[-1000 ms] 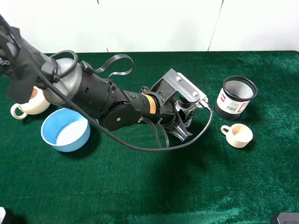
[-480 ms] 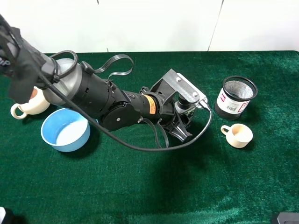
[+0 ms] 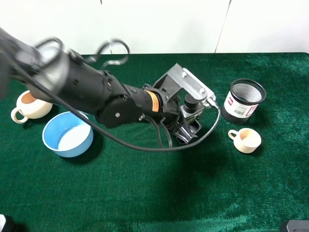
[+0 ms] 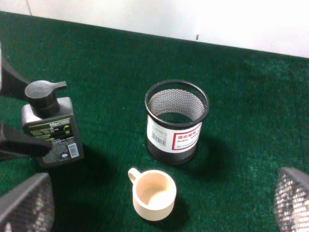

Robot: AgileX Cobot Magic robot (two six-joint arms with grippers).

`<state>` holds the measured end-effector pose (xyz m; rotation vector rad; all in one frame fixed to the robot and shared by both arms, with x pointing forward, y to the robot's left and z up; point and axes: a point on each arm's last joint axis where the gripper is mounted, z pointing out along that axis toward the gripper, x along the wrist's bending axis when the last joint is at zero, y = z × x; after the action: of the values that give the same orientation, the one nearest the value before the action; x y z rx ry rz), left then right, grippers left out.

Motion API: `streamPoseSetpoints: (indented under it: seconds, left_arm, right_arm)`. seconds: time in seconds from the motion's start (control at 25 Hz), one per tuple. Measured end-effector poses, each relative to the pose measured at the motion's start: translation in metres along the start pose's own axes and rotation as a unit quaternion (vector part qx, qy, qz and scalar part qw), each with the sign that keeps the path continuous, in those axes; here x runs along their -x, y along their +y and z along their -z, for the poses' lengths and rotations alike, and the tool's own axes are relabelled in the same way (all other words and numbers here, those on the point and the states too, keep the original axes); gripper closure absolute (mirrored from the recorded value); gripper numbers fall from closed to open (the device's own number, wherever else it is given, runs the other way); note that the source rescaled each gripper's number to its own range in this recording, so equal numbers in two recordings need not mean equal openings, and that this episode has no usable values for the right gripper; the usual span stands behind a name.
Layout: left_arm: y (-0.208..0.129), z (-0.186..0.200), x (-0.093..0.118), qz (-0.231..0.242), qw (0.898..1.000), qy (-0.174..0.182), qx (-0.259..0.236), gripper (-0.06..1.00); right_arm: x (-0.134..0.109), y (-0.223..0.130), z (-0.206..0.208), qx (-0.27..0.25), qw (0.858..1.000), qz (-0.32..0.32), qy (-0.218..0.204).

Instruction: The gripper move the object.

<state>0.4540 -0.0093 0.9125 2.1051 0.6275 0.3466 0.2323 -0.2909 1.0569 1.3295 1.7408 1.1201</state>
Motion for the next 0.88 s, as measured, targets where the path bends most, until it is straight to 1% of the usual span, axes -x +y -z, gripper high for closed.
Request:
streamPoseSetpoints:
  seconds: [0.16,0.32,0.44,0.52,0.76,0.88]
  left_arm:
    - [0.015,0.022,0.0,-0.003,1.0,0.001,-0.018,0.04]
    - [0.031,0.049,-0.001,-0.002,0.999,0.003,-0.032,0.04]
    - [0.04,0.071,-0.001,0.024,0.998,0.005,-0.051,0.04]
    - [0.045,0.087,-0.001,0.033,0.997,0.005,-0.066,0.04]
    - [0.058,0.132,-0.001,0.049,0.996,0.007,-0.081,0.04]
    - [0.06,0.154,-0.004,0.067,0.993,0.012,-0.091,0.04]
  right_arm:
    - [0.0,0.0,0.0,0.0,1.0,0.0,0.0]
    - [0.0,0.0,0.0,0.0,1.0,0.0,0.0]
    - [0.0,0.0,0.0,0.0,1.0,0.0,0.0]
    - [0.0,0.0,0.0,0.0,1.0,0.0,0.0]
    - [0.0,0.0,0.0,0.0,1.0,0.0,0.0]
    - [0.0,0.0,0.0,0.0,1.0,0.0,0.0]
